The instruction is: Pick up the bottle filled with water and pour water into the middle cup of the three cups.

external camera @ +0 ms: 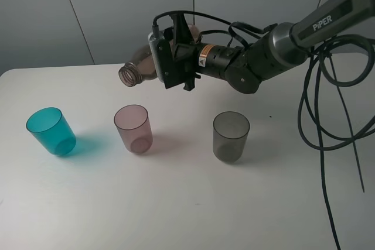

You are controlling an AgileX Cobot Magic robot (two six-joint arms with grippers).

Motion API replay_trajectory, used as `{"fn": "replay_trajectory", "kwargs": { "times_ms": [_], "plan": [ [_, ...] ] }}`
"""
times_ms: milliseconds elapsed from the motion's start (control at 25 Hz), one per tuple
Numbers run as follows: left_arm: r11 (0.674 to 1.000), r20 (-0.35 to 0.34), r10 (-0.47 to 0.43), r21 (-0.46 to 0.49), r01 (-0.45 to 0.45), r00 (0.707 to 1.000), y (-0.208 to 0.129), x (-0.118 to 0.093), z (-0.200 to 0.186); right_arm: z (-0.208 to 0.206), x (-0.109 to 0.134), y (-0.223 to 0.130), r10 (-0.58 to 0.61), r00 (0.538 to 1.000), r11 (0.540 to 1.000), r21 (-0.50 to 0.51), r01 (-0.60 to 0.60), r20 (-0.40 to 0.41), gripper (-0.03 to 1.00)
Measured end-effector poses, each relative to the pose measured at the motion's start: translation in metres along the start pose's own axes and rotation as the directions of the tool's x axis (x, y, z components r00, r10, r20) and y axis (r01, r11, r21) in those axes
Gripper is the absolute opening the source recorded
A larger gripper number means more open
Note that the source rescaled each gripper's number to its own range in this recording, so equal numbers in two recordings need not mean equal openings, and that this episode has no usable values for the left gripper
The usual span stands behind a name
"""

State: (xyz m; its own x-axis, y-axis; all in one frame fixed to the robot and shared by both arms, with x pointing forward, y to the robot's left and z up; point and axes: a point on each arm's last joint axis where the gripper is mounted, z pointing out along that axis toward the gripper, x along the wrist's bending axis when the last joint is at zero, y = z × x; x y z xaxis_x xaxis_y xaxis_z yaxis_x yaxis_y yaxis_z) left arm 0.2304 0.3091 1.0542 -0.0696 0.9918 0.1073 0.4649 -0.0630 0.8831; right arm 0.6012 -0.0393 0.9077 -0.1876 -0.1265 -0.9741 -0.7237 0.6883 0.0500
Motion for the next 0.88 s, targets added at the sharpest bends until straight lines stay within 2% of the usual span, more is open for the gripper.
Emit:
{"fn": "replay_trajectory", "kwargs": {
  "times_ms": [880],
  "plan": [
    [1.0,0.0,0.004,0.0,-0.004,1.0,0.0,0.0,0.0,0.0,0.0001,0.0002,-0.119,0.993,0.993,-0.002,0.119,0.0,0.0]
  ]
}}
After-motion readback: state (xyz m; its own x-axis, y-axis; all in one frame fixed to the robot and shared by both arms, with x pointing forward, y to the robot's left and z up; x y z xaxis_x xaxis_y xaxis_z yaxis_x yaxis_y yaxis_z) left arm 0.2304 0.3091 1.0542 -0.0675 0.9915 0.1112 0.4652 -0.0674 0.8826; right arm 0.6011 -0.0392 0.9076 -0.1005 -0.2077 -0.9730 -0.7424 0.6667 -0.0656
